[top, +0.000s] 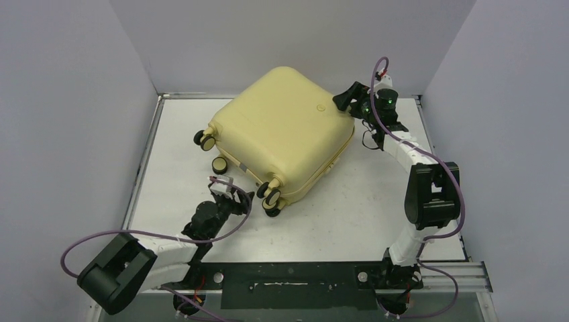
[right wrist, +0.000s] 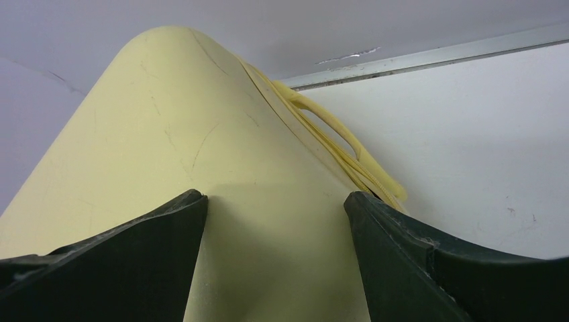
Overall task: Pack the luggage
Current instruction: Zip the luggage at the center of the board.
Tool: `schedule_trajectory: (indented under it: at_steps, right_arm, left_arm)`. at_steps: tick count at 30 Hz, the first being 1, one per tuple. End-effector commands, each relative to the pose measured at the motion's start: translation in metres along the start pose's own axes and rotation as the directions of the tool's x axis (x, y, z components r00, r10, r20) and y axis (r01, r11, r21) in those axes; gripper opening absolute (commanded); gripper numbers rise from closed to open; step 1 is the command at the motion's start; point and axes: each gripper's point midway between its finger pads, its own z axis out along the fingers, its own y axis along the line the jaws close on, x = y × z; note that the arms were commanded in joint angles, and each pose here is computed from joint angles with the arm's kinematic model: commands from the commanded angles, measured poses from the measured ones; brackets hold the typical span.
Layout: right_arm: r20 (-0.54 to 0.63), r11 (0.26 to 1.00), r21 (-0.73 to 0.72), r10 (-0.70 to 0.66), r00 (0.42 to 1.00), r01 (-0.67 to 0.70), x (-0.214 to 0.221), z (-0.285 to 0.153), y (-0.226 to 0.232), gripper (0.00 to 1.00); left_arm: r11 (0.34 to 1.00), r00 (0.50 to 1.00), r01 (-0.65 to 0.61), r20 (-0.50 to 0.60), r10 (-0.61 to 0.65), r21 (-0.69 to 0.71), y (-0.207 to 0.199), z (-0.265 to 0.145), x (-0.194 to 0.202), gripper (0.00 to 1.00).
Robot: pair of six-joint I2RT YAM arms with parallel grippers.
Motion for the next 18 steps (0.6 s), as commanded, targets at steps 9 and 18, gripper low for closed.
schedule_trajectory:
  at_steps: [9,18]
  right_arm:
    - [-0.228,0.993,-0.028,0.105,0.968,-0.114,0.070,0.006,0.011,0.76]
    - [-0.234,0.991,-0.040,0.113,0.966,-0.126,0.074,0.005,0.014,0.76]
  left_arm:
    - [0.940,0.987,-0.150,0.105,0.123,0.307,-0.054,0.026,-0.030,0.67]
    - [0.943,0.981,-0.149,0.161,0.104,0.297,-0.047,0.035,-0.043,0.65]
